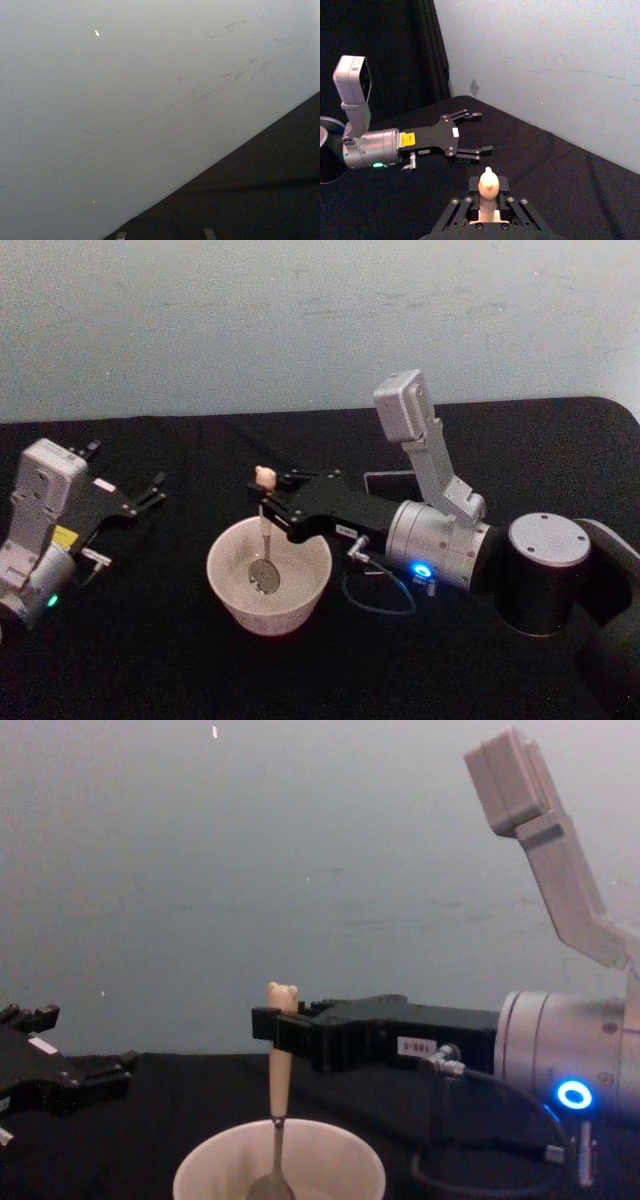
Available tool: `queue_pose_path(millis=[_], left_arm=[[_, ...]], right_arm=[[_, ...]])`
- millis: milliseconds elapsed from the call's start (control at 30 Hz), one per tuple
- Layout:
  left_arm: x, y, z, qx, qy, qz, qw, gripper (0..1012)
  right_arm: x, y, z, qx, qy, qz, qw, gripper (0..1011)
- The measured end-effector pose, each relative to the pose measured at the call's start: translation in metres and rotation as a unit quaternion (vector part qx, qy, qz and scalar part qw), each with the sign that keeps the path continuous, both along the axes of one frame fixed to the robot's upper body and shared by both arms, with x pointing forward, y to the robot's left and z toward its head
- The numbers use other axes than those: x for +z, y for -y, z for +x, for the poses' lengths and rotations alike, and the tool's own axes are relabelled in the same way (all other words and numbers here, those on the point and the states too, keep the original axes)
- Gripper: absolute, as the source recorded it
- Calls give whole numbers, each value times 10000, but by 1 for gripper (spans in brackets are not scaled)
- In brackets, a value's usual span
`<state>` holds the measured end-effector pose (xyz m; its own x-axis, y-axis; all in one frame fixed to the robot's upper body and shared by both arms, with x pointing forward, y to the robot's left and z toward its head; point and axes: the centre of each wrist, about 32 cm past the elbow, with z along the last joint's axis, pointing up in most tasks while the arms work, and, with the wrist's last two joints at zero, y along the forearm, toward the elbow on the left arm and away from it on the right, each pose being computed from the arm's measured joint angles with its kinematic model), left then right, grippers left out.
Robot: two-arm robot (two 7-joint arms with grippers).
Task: Pick up the stirring spoon with one hand, stir inside the cup, then place it back in its original position.
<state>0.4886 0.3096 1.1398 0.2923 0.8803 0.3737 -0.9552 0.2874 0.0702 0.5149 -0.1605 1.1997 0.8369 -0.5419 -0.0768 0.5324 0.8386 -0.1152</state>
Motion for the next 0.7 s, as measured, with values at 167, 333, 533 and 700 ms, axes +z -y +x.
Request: queue_pose_path(millis=[167, 333, 533, 700], left_arm=[[0, 0, 0, 0, 0, 0, 10000, 1001], [0, 0, 0, 1, 0, 0, 10000, 1002], [0, 0, 0, 0, -1, 0, 10000, 1001], [0, 0, 0, 1, 0, 0, 10000, 1001]], right_arm=[[9, 22, 6, -85, -25, 30, 10000, 214], [22, 57, 18, -168, -47, 42, 9998, 214], [73, 147, 31, -308, -130, 110, 9994, 214], [138, 237, 10, -464, -202, 266, 9984, 213]])
